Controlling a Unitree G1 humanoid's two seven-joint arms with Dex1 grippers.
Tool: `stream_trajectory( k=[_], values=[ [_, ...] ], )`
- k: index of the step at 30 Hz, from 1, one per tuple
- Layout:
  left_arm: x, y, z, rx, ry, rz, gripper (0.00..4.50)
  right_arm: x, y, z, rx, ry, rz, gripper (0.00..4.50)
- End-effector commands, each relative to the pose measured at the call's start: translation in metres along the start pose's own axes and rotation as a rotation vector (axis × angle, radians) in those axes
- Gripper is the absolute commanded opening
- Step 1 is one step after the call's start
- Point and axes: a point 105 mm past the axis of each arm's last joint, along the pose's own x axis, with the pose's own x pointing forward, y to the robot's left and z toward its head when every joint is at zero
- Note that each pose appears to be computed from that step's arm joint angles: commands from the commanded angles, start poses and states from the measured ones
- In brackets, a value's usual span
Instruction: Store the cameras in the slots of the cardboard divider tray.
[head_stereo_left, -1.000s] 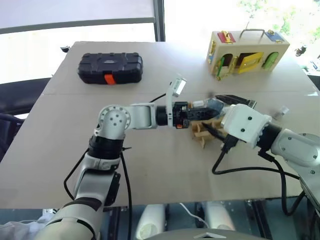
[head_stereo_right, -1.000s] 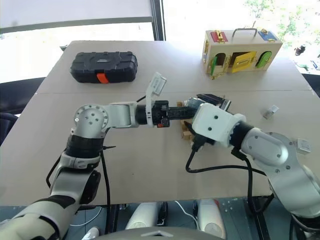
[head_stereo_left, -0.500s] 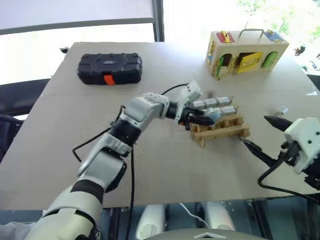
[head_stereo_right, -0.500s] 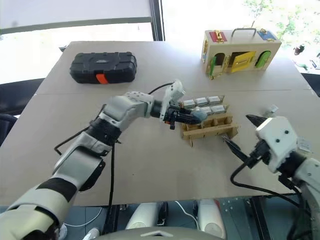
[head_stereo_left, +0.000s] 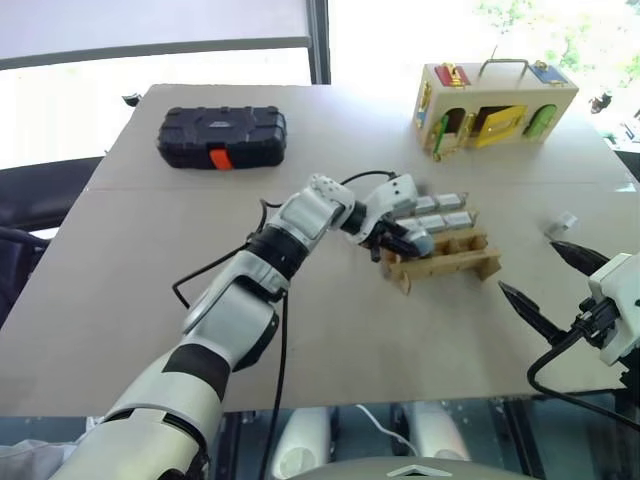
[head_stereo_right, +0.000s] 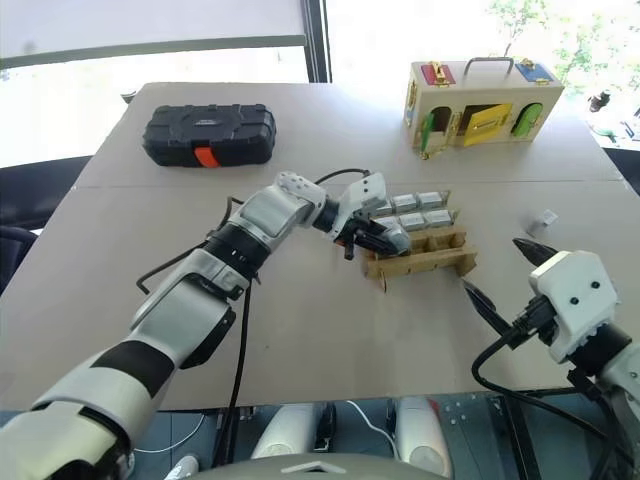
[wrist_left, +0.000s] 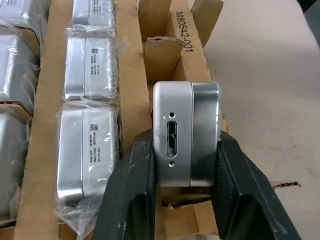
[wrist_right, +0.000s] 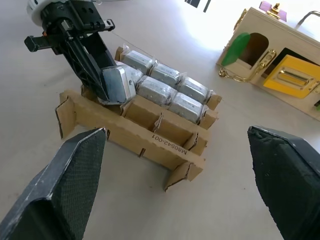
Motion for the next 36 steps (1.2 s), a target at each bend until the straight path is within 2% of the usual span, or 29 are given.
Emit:
stream_trajectory(
  k=[1,8,14,25,36],
  values=[
    [-0.020,-0.002,0.013,0.029,-0.002,0.018,0.83,-0.005,0.000,0.011,-0.048,-0.033,-0.029,4.50],
    [-0.021,-0.005,0.005,0.085,0.087,0.059,0.83,-0.004,-0.001,0.009,-0.064,-0.025,-0.052,4.50],
    [-0.015,-0.013,0.010,0.080,0.111,0.018,0.83,-0.006,0.003,0.009,-0.056,-0.029,-0.050,4.50],
    [-0.008,-0.007,0.004,0.091,0.187,0.048,0.83,-0.022,0.021,0.006,-0.026,-0.021,0.067,4.50],
    [-0.005,0.003,0.005,0.094,0.208,0.108,0.83,-0.034,0.020,0.017,-0.068,-0.028,0.157,4.50]
  ],
)
